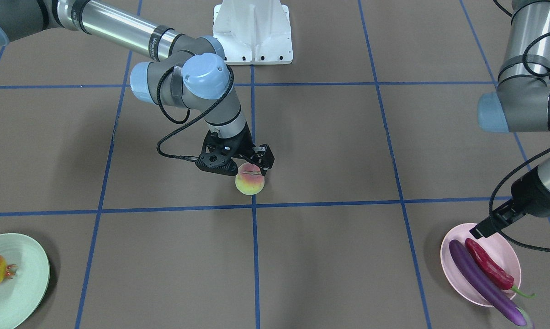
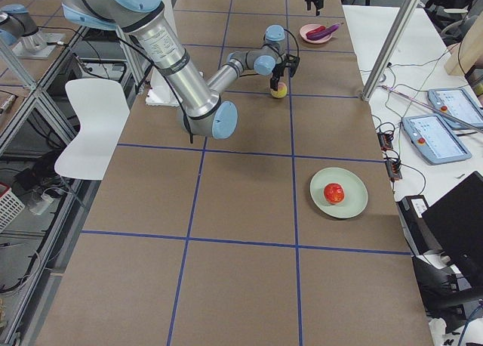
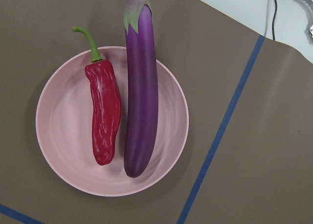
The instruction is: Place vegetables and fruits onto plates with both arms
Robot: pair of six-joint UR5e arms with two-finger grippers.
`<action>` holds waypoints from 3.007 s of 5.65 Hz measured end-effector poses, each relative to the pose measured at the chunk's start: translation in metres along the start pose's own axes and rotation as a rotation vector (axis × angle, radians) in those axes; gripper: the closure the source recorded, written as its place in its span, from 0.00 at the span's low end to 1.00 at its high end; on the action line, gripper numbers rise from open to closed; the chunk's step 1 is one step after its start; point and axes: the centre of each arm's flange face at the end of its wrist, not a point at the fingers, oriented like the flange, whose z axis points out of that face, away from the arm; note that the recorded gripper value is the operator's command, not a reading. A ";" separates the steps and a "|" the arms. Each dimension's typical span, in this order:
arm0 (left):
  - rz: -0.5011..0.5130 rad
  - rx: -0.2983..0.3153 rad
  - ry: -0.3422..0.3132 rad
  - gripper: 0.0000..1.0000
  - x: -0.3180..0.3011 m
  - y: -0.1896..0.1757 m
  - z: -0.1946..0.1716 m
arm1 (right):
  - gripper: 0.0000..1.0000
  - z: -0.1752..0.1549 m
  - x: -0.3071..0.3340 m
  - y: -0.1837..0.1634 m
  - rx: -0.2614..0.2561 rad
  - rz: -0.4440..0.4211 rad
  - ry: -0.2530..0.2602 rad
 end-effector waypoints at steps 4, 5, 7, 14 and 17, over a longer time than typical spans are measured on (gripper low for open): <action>-0.020 0.033 -0.020 0.00 0.000 0.001 0.001 | 0.00 0.023 -0.011 0.001 0.023 0.036 0.031; -0.024 0.038 -0.023 0.00 0.000 0.001 0.002 | 0.00 0.028 -0.010 0.002 0.022 0.042 0.039; -0.032 0.038 -0.031 0.00 -0.008 0.002 0.006 | 0.01 0.033 -0.010 0.005 0.020 0.050 0.047; -0.001 0.039 0.008 0.00 -0.030 0.042 -0.024 | 1.00 0.004 0.007 -0.066 0.101 0.008 0.047; 0.026 0.019 0.011 0.00 -0.039 0.099 -0.052 | 1.00 -0.049 0.130 -0.246 0.207 -0.112 0.173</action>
